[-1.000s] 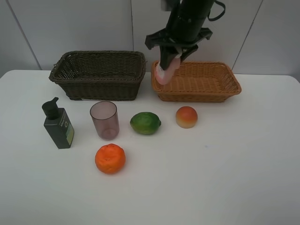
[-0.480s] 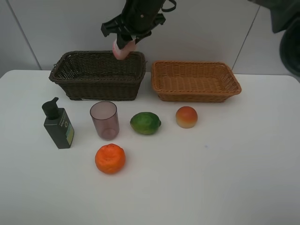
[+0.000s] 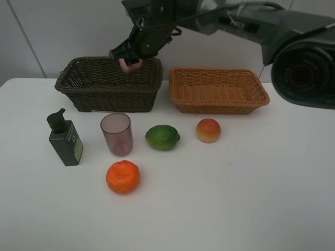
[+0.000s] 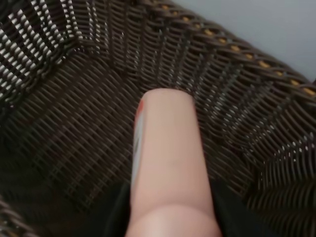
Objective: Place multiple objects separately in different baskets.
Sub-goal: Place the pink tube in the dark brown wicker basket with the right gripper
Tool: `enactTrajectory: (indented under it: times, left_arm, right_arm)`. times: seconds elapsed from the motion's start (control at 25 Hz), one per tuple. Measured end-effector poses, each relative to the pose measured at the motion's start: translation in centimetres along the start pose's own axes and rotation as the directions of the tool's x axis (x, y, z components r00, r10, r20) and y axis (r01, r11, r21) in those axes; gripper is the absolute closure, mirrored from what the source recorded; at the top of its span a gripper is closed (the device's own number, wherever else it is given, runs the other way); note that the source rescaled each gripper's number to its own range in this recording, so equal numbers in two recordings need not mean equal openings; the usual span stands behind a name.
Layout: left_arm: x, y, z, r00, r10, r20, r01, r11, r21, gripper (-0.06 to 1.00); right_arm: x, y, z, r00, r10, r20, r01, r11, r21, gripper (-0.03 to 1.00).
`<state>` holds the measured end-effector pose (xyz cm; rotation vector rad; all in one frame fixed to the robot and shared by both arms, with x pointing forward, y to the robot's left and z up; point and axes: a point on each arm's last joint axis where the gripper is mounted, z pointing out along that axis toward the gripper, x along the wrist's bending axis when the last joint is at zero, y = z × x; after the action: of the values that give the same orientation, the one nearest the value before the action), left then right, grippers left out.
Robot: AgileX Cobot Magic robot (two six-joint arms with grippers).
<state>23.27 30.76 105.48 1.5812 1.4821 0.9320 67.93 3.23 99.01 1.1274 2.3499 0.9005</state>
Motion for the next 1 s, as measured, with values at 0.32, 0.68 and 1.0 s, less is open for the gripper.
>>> enactTrajectory:
  times: [0.32, 0.68, 1.0]
  left_arm:
    - [0.0, 0.0, 0.0, 1.0, 0.0, 0.0, 0.0, 1.0, 0.0, -0.03]
    - [0.0, 0.0, 0.0, 1.0, 0.0, 0.0, 0.0, 1.0, 0.0, -0.03]
    - [0.0, 0.0, 0.0, 1.0, 0.0, 0.0, 0.0, 1.0, 0.0, -0.03]
  right_arm:
    - [1.1, -2.1, 3.5, 1.0, -0.026, -0.007, 0.027, 0.999, 0.03, 0.96]
    - [1.5, -2.5, 4.1, 0.999, -0.035, -0.009, 0.035, 0.999, 0.029, 0.45]
    - [1.3, -1.6, 2.5, 0.999, -0.033, -0.006, 0.033, 0.999, 0.031, 0.07]
